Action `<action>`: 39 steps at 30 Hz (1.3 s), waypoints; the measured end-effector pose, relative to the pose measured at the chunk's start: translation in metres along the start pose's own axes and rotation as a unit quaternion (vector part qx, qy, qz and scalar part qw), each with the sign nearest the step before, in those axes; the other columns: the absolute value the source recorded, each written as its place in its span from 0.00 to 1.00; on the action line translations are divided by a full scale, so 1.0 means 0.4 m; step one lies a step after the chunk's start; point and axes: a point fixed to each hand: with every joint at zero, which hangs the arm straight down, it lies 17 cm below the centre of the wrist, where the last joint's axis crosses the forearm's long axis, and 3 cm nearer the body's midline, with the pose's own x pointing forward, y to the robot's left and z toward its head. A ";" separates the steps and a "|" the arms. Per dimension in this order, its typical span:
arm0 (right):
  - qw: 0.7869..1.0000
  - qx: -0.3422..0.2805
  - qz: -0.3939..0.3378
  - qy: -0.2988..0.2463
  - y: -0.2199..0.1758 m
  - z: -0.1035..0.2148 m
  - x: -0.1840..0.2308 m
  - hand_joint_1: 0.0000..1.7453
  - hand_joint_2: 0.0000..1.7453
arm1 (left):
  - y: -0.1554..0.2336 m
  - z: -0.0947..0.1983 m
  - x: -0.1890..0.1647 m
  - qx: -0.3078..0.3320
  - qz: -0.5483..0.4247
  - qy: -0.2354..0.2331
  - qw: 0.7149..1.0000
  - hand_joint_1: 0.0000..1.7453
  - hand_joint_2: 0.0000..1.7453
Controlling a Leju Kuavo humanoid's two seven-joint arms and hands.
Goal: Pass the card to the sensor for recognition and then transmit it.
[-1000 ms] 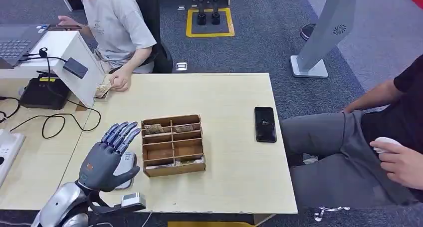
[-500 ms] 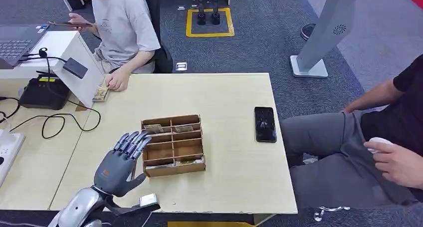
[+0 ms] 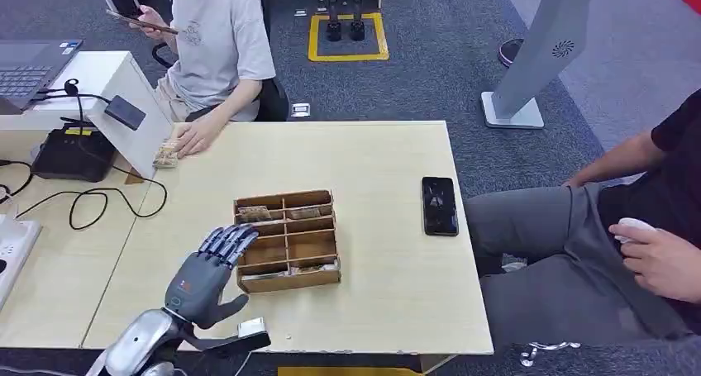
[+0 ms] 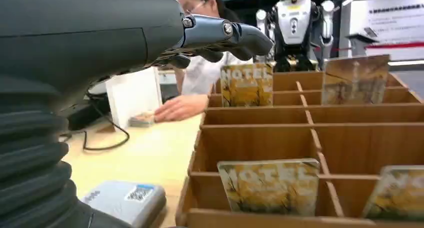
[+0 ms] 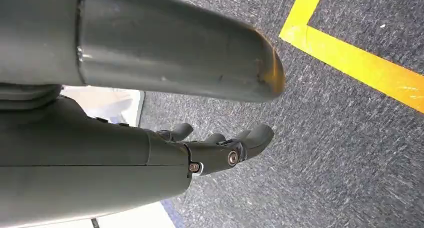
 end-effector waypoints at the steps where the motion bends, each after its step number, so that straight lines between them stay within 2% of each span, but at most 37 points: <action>1: 1.000 -0.001 0.000 0.000 -0.001 0.000 0.000 0.00 0.00 | -0.007 0.001 0.006 -0.006 0.011 -0.003 1.000 0.00 1.00; 4: 1.000 -0.002 -0.002 0.002 -0.002 0.000 -0.003 0.00 0.00 | -0.018 0.001 0.023 -0.015 0.038 -0.011 0.999 0.00 1.00; 19: 1.000 -0.001 0.002 0.003 -0.001 0.000 -0.002 0.00 0.00 | -0.029 -0.017 0.072 -0.012 0.058 -0.019 0.998 0.00 1.00; 39: 1.000 0.002 0.007 0.001 0.005 0.000 0.002 0.00 0.00 | -0.039 -0.057 0.071 0.000 0.088 0.007 0.996 0.00 1.00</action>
